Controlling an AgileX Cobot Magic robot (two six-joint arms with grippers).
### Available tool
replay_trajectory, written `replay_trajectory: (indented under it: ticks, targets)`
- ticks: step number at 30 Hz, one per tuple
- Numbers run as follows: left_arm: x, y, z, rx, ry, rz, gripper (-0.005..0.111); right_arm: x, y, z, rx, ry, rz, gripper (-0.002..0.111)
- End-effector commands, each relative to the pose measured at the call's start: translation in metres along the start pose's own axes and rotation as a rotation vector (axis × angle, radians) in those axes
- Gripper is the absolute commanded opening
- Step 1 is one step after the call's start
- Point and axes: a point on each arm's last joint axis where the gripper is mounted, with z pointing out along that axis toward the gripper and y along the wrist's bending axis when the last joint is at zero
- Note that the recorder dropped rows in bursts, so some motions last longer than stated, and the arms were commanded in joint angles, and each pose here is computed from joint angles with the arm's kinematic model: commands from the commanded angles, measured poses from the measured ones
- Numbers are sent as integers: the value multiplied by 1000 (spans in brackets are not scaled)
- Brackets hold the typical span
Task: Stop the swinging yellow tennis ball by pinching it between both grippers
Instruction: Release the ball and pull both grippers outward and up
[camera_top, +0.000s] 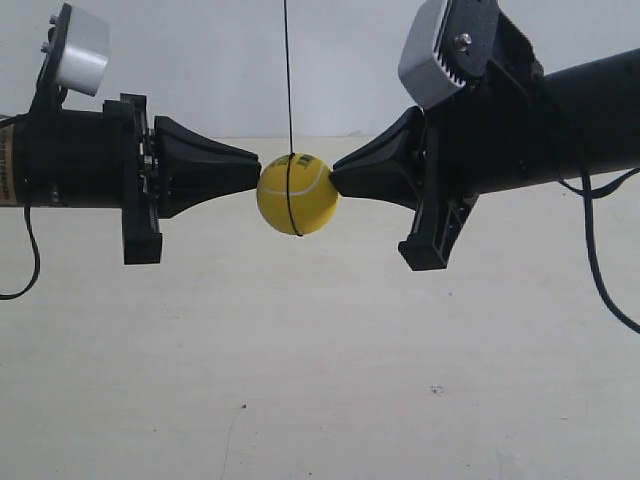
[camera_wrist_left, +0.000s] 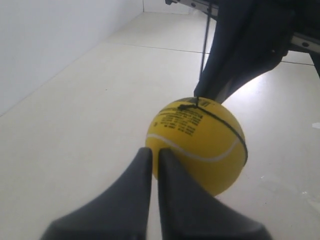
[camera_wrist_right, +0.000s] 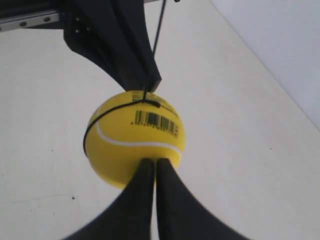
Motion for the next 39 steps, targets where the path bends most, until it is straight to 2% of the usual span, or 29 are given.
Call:
replay_trajectory:
  ticks: [1,10,17,25,31,39]
  targets:
    - [0,6,-3,-35,6,-8,5,0,-3,-2,30,8,-3,0]
    - [8,25,-25,-131,15,-61,5,-5,-7,-12,118,24,-35,0]
    - [10,32,-34,-165,13,-82,5,-2,-15,-21,188,53,-28,0]
    - [9,38,-46,-218,4,-87,5,-5,-27,-54,304,27,-2,0]
    - [-12,38,-75,-323,-37,-53,5,-13,-28,-82,402,-7,-2,0]
    - [-47,22,-114,-448,-111,-23,5,-33,-17,-112,516,-73,-17,0]
